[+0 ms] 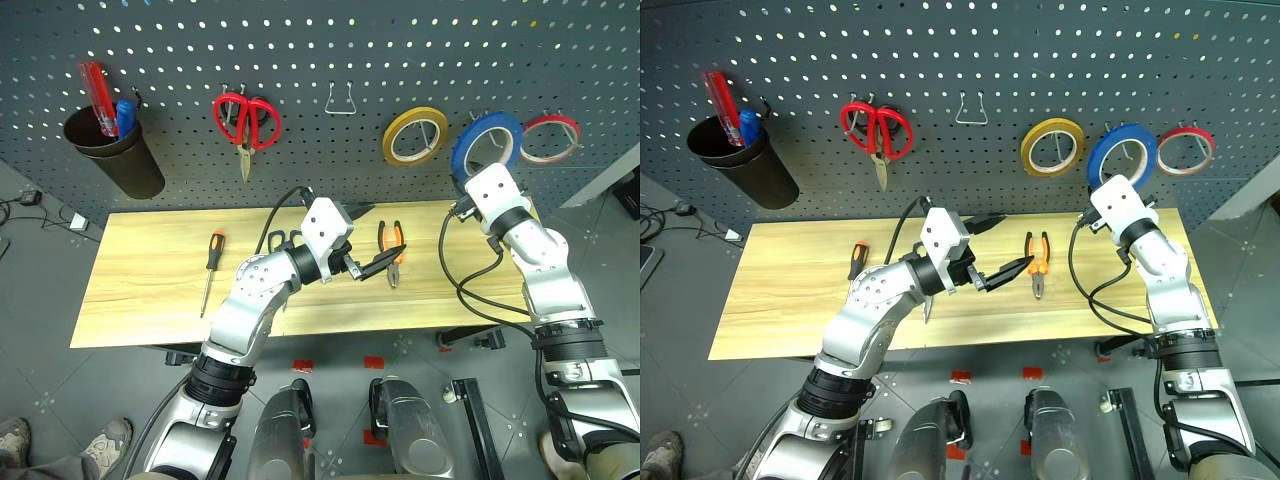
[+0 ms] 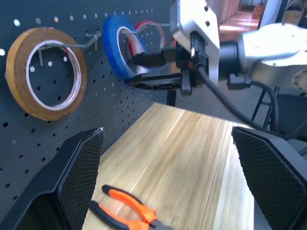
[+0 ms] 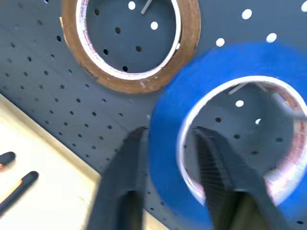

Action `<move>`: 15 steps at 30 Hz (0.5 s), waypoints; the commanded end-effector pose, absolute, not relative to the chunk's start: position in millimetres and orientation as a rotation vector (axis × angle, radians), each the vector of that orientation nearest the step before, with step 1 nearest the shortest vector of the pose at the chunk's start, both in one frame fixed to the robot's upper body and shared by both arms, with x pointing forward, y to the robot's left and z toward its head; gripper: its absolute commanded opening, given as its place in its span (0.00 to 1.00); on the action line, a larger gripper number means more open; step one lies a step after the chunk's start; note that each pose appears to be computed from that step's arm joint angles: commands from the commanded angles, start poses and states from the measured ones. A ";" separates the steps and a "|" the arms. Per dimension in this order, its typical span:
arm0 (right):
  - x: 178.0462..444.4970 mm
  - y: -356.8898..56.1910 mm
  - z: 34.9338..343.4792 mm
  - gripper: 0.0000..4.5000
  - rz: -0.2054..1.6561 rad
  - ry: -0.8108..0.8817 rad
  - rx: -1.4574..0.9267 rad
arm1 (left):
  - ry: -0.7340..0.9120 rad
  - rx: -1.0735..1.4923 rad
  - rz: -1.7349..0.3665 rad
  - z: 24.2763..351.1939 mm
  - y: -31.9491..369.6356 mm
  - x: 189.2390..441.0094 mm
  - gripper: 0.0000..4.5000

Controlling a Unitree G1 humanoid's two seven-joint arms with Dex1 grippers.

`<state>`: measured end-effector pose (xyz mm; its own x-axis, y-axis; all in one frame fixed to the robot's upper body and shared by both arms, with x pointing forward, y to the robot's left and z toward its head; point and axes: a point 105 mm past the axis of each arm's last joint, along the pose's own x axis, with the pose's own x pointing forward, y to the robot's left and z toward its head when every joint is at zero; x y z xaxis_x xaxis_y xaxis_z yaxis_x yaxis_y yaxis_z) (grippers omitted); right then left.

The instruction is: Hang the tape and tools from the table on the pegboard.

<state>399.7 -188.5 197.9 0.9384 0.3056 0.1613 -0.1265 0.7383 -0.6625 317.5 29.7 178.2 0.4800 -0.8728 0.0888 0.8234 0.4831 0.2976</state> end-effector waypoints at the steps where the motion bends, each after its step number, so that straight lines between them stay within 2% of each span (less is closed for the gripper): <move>1: 384.9 -187.0 189.6 0.67 0.232 -0.265 -0.671 | -0.244 0.285 -1.040 174.8 37.8 312.7 1.00; 4: 362.5 -174.4 158.7 0.90 0.267 -0.160 -0.588 | -0.204 0.350 -1.020 163.7 54.0 311.3 1.00; 6: 341.9 -151.2 134.1 0.99 0.322 -0.054 -0.503 | -0.148 0.375 -0.995 149.8 71.4 305.2 1.00; 9: 328.2 -128.4 112.8 0.99 0.347 0.094 -0.371 | -0.075 0.416 -0.955 130.7 92.1 296.5 1.00; 12: 338.4 -109.0 97.5 0.99 0.294 0.255 -0.217 | -0.028 0.412 -0.888 123.0 113.2 292.5 1.00; 15: 348.9 -99.1 96.0 0.99 0.270 0.311 -0.188 | -0.018 0.423 -0.859 122.8 122.2 291.7 1.00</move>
